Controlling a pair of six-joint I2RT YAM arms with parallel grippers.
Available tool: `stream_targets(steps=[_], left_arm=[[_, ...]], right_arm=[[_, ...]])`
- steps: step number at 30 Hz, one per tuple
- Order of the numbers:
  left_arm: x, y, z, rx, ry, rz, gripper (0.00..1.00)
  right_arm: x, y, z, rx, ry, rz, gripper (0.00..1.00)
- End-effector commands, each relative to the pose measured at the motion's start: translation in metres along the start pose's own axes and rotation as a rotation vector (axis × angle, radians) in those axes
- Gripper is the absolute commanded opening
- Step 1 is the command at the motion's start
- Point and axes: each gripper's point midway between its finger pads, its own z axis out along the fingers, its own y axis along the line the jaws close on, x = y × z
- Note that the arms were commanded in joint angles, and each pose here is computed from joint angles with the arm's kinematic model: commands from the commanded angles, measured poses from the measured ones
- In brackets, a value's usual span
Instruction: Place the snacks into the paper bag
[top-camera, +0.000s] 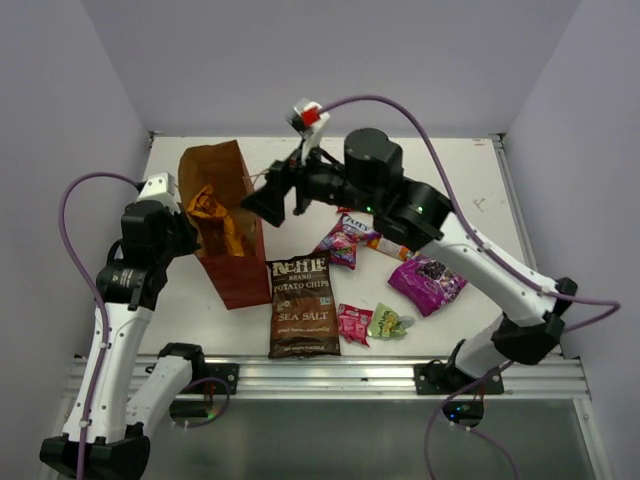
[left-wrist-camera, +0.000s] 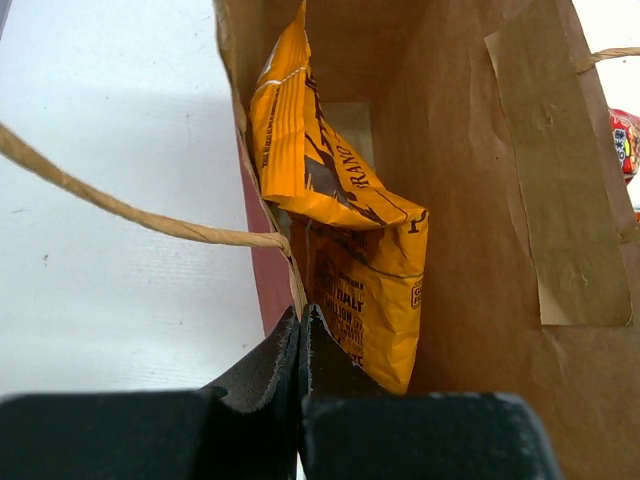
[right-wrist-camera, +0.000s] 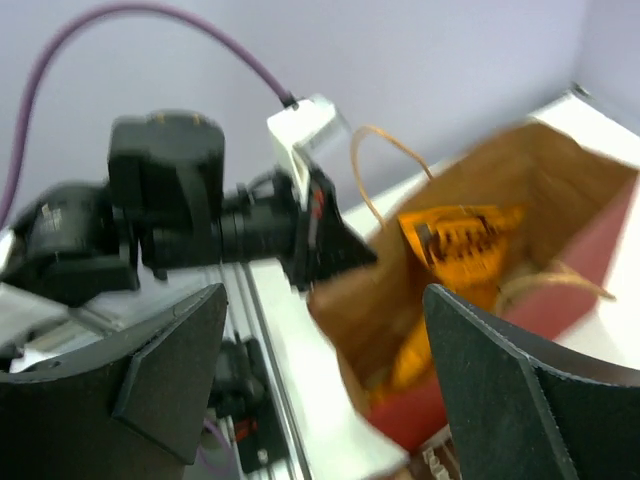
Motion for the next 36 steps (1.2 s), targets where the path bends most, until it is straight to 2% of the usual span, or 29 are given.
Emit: stream_targets(steps=[1,2,3,6,11,13,15,19,23,31,33,34,35,36], left_arm=[[-0.019,-0.008,0.001,0.033,-0.055,0.033,0.00],[-0.020,-0.009,0.001,0.034,-0.057,0.033,0.00],[-0.021,-0.009,0.001,0.035,-0.057,0.033,0.00],[-0.021,-0.009,0.001,0.035,-0.050,0.040,0.00],[-0.021,-0.012,-0.001,0.049,-0.040,0.046,0.00],[-0.022,-0.014,-0.001,0.057,-0.038,0.045,0.00],[-0.022,-0.014,-0.002,0.060,-0.034,0.044,0.00],[-0.024,-0.014,-0.008,0.059,-0.034,0.051,0.00],[-0.020,-0.012,-0.011,0.054,-0.024,0.050,0.00],[-0.019,-0.008,-0.017,0.034,-0.024,0.047,0.00],[-0.017,-0.007,-0.018,0.030,-0.022,0.049,0.00],[-0.015,-0.006,-0.019,0.027,-0.018,0.049,0.00],[-0.014,-0.006,-0.019,0.027,-0.016,0.049,0.00],[-0.013,-0.005,-0.019,0.023,-0.015,0.048,0.00]], right_arm=[[0.070,-0.038,-0.035,0.180,0.166,-0.018,0.86],[0.089,-0.052,-0.044,0.244,0.201,-0.018,0.88],[0.129,-0.065,-0.060,0.288,0.279,-0.008,0.93],[0.204,-0.089,-0.085,0.371,0.425,0.030,0.99],[0.256,-0.117,-0.090,0.440,0.537,0.097,0.99],[0.292,-0.120,-0.092,0.403,0.605,0.199,0.99],[0.301,-0.132,-0.090,0.402,0.572,0.256,0.99],[0.336,-0.144,-0.098,0.435,0.622,0.294,0.99],[0.370,-0.135,-0.094,0.346,0.664,0.371,0.99],[0.413,-0.135,-0.076,0.237,0.759,0.394,0.98],[0.414,-0.133,-0.071,0.214,0.764,0.393,0.88],[0.417,-0.134,-0.071,0.211,0.773,0.396,0.75],[0.417,-0.133,-0.071,0.211,0.780,0.396,0.49],[0.413,-0.133,-0.070,0.202,0.778,0.391,0.30]])
